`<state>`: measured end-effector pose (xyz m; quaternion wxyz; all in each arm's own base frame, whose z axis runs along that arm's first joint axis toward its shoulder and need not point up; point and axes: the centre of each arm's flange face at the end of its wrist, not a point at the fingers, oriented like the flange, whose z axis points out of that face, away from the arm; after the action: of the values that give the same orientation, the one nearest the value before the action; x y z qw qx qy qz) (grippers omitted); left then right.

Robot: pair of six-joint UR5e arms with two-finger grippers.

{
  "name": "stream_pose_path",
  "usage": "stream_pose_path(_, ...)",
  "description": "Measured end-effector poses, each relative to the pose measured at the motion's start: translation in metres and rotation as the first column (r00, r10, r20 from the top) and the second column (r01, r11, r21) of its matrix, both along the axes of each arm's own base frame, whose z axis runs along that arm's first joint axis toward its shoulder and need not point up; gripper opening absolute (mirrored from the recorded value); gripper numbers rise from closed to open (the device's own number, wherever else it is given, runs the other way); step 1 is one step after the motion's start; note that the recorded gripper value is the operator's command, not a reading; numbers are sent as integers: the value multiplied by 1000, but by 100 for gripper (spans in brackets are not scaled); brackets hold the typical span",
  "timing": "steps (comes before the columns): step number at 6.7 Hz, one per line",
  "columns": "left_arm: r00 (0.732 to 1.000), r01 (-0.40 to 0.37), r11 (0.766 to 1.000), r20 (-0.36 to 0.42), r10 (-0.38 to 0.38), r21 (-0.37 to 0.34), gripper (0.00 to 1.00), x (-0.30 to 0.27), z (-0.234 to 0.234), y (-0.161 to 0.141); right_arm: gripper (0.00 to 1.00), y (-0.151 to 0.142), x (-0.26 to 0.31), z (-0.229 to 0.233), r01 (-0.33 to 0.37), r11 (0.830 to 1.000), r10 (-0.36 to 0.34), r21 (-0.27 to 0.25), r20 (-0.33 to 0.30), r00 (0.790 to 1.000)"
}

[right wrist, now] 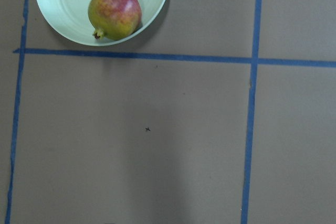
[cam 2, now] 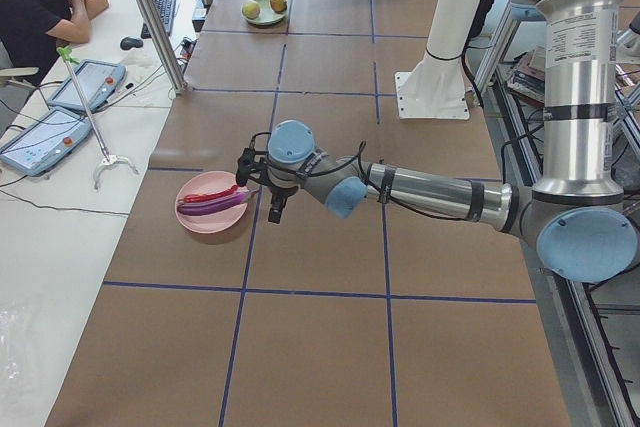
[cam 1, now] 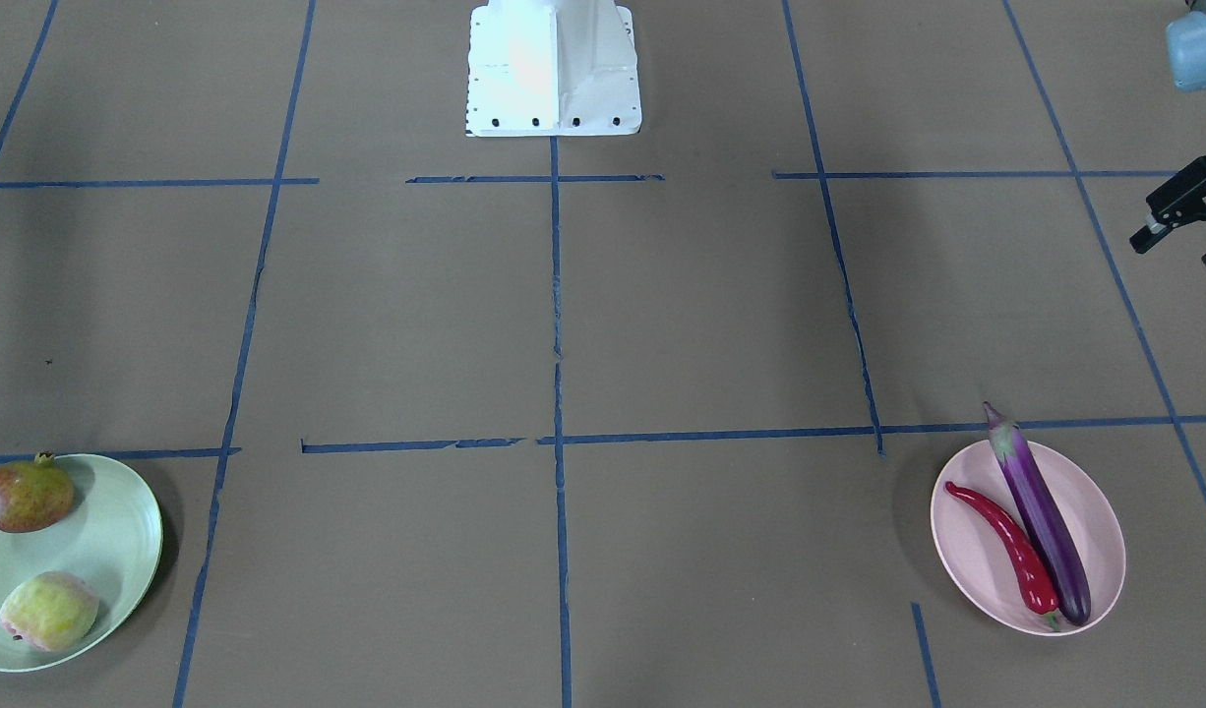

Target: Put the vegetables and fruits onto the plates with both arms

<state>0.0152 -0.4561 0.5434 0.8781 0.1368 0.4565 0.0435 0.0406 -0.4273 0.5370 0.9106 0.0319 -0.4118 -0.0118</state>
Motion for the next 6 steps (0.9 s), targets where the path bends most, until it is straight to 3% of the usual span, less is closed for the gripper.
stream_pose_path(2,994,-59,997,98,54,50,100,-64,20,21,100,41,13,22,-5,999,5,-33,-6,1000)
stream_pose_path(6,982,-88,996,165,89,-13,100,-91,20,45,100,72,16,43,42,999,-43,-19,-22,999)
